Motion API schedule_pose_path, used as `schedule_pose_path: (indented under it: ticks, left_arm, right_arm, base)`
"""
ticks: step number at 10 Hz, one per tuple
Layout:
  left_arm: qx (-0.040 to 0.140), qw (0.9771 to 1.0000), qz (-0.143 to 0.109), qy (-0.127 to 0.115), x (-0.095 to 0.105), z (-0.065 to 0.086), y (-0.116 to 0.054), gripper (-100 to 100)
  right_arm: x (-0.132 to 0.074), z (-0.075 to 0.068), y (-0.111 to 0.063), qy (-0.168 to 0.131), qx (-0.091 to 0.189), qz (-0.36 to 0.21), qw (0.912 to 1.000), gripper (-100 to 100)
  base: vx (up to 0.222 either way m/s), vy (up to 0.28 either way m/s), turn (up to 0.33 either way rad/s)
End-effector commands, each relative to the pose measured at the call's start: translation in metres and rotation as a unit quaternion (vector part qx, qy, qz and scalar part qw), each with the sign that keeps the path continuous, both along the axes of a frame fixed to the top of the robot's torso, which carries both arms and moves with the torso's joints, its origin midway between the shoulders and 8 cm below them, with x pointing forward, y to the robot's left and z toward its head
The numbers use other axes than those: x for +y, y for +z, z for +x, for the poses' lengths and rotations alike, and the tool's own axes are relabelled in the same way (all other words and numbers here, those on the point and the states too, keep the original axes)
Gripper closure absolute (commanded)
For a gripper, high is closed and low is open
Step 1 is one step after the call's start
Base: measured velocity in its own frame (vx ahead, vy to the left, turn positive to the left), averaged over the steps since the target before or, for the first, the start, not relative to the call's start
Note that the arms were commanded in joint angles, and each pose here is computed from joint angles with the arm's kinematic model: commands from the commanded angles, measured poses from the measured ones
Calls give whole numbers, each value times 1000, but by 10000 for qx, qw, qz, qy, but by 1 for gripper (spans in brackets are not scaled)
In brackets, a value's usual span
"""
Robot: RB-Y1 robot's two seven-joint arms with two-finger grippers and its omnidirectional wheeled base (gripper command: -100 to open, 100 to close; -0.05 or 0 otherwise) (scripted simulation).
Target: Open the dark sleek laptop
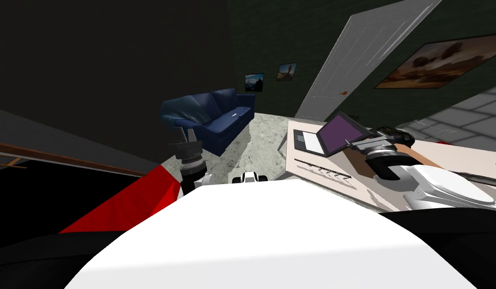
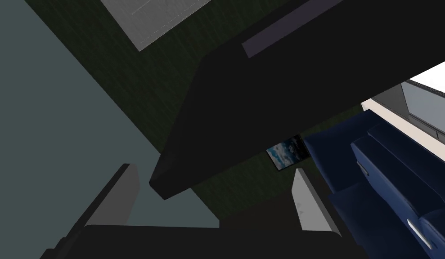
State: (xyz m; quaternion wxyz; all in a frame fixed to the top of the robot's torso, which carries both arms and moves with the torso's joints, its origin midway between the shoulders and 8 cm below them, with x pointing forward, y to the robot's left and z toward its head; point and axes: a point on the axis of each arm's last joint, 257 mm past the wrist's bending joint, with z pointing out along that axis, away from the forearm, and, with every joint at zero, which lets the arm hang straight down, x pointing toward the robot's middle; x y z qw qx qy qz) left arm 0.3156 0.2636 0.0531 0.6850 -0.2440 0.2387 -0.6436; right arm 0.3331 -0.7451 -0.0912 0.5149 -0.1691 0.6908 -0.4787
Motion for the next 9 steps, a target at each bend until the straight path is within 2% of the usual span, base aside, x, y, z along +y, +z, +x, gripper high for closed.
schedule_pose_path:
  ticks: [1,2,3,5,9]
  left_arm:
    - [0,10000,0,0,0,0,0,0]
    - [0,10000,0,0,0,0,0,0]
    - [0,10000,0,0,0,0,0,0]
    - [0,10000,-1,0,0,0,0,0]
    - [0,10000,-1,0,0,0,0,0]
  right_arm:
    - [0,0,0,2,-1,3,10000,100]
    - [4,0,-3,-30,186,-349,9992,100]
    - [4,0,-3,-30,186,-349,9992,100]
    - [10,-1,-8,-47,390,-683,9969,100]
    - [21,-1,-17,-83,779,-1355,9877,100]
  base:
    - [4,-9,-10]
    - [22,7,-3]
    - [22,41,25]
    - [21,42,18]
    - [35,50,32]
